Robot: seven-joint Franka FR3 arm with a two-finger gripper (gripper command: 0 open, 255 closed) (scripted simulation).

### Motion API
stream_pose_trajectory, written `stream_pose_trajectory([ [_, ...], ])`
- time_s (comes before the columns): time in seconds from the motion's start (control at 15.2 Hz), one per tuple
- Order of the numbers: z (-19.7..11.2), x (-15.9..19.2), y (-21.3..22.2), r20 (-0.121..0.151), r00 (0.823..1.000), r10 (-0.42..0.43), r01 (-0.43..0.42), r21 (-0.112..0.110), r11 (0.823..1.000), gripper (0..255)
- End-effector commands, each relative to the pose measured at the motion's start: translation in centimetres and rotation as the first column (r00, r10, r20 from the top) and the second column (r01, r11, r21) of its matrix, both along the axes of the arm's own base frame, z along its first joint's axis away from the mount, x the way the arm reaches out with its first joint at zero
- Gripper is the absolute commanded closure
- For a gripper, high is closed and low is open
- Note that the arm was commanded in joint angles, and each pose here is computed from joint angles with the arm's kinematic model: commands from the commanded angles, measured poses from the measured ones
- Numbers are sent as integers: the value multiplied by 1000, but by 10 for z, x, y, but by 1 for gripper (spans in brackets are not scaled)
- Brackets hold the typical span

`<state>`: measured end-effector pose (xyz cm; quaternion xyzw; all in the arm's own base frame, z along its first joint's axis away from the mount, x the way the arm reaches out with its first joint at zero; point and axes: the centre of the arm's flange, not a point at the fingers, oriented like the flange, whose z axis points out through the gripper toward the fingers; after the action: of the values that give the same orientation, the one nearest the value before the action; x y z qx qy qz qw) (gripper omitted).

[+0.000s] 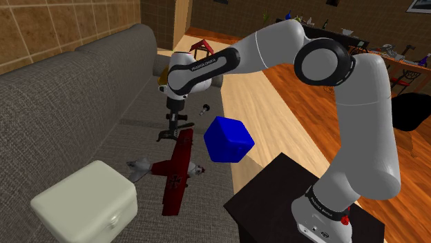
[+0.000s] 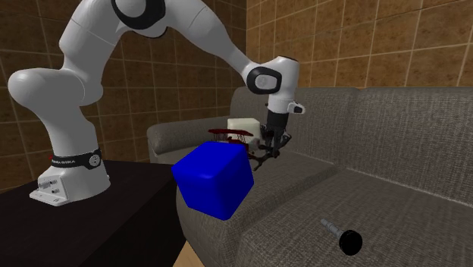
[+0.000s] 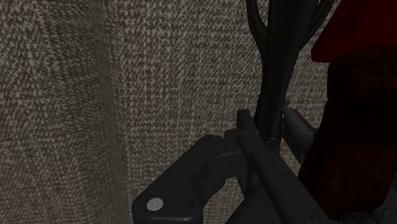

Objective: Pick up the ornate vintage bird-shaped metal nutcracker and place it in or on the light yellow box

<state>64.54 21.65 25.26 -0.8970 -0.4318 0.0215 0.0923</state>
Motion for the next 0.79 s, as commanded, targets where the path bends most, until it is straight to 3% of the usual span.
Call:
stream_pose_trajectory([
  [0.0, 11, 0, -1, 0, 1000, 0, 0, 0, 1000, 255],
  [0.73, 69, 0, -1, 0, 1000, 0, 0, 0, 1000, 255],
])
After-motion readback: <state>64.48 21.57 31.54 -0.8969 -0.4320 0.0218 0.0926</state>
